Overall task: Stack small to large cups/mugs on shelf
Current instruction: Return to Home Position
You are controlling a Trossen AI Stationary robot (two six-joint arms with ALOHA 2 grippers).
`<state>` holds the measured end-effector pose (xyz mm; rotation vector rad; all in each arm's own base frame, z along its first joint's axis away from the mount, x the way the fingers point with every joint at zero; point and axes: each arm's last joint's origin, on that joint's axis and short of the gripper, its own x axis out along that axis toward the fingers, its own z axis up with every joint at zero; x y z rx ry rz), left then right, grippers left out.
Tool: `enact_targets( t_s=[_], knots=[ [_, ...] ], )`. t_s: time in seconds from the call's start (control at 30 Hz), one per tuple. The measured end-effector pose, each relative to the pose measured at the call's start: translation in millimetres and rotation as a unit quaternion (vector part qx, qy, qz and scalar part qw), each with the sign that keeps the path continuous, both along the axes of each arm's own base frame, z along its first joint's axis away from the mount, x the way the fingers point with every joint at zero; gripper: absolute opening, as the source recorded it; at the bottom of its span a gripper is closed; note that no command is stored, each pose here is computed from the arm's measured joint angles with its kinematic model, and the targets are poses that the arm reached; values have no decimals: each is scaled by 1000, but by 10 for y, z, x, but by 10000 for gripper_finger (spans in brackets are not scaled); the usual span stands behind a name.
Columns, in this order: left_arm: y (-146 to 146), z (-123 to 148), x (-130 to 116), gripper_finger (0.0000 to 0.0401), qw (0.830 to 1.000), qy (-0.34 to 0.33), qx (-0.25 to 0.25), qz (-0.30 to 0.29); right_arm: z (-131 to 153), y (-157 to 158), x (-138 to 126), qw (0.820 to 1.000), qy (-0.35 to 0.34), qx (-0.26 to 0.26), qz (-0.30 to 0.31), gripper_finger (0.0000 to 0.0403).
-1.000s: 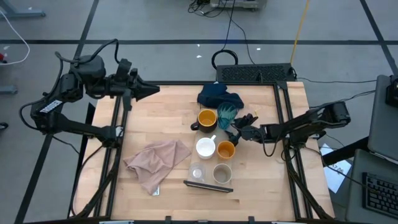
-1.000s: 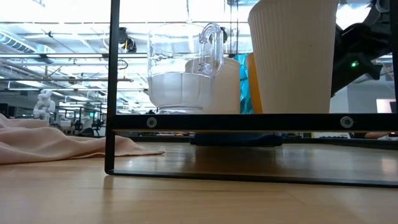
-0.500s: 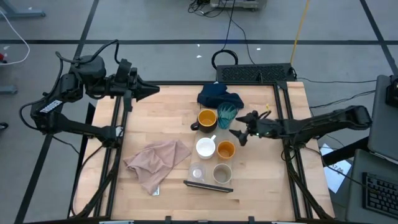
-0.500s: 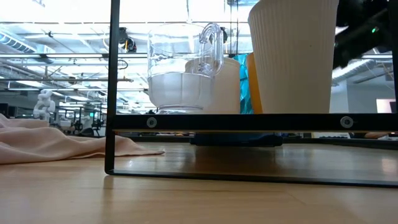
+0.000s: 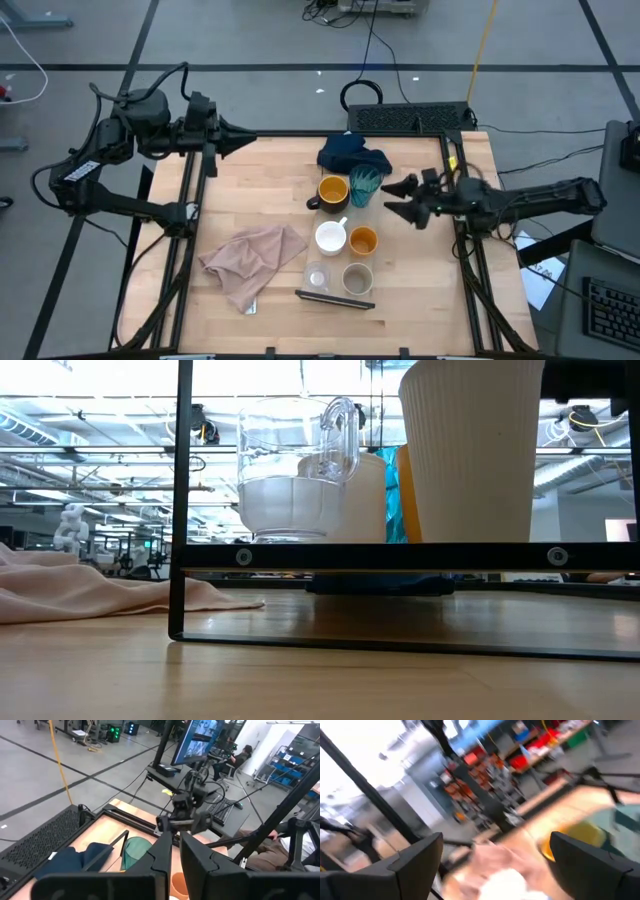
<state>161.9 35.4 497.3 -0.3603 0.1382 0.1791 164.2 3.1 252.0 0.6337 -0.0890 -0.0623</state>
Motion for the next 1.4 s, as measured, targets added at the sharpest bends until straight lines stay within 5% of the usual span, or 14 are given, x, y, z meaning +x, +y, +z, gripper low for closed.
enact_targets(
  t_s=[0.2, 0.57, 0.73, 0.93, 1.07, 1.17, 1.4],
  knots=[
    [1, 12, 2, 37, 1000, -9, -18, 3, 268, 2, -113, 989, -134, 54, 22, 359],
    [2, 43, 7, 37, 999, -29, -41, 7, 560, 63, -279, 950, -297, 31, 91, 343],
    [-1, 90, 12, 37, 998, -52, -30, -1, 586, 116, -319, 945, -310, 10, 103, 248],
    [-30, 122, 16, 37, 996, -66, -24, -52, 657, 142, -438, 932, -347, -52, 93, 26],
    [-48, 183, 19, 37, 993, -96, -17, -59, 819, 130, -569, 916, -385, -80, 76, 6],
    [-76, 192, 14, 37, 992, -100, -17, -78, 975, 122, -636, 916, -377, -120, 61, 2],
    [-102, 159, 5, 37, 991, -82, -21, -106, 1445, 104, -696, 959, -210, -180, 57, 0]
  ],
)
